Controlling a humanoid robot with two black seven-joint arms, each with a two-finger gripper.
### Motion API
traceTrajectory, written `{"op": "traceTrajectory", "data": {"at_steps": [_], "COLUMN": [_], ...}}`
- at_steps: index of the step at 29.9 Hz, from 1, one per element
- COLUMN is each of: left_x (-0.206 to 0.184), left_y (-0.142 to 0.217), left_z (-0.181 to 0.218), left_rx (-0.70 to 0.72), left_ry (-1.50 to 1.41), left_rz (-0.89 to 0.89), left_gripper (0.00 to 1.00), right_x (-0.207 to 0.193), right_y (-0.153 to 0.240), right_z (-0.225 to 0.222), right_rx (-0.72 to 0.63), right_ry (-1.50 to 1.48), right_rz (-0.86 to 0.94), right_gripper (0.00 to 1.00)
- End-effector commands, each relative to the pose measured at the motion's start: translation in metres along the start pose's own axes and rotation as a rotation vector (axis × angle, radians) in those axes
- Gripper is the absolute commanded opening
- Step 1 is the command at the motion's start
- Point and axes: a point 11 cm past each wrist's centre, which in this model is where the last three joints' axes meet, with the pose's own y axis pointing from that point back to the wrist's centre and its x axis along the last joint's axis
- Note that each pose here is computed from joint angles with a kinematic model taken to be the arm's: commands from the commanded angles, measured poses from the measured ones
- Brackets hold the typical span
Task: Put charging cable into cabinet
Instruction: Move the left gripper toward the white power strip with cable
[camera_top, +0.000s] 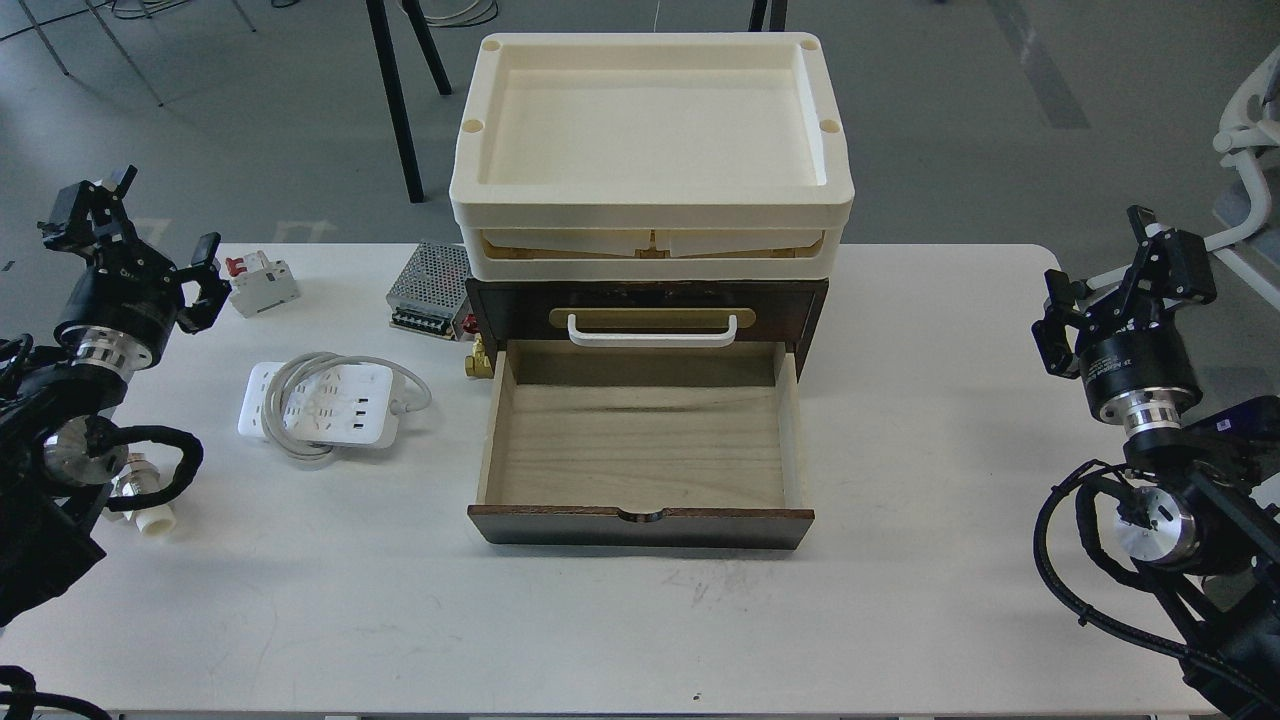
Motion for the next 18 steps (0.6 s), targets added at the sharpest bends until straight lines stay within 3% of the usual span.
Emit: {"op": "traceTrajectory", "data": {"at_steps": [1, 14, 18], "left_x": [0.0, -0.001, 0.002], "left_y": [0.001, -0.001, -0.005], "left_z": [-0.002, 0.004, 0.023], "left_rx": [0.007, 0.05, 0.129], "left_ry": [-0.006, -0.111, -0.344], "left_rz": [-0.003, -0.046, -0.127], "left_gripper": [1.0, 0.99, 0.98], "right_x": [0.0, 0.0, 0.001], "right_y": [0.0, 0.0, 0.0], "right_z": [0.0, 0.0, -0.001], "right_rx": [0.0, 0.0, 0.002], "right_ry": [0.0, 0.0, 0.001], "right_rz": [0.0, 0.0, 0.001], "right_gripper": [0.99, 0.99, 0.99]}}
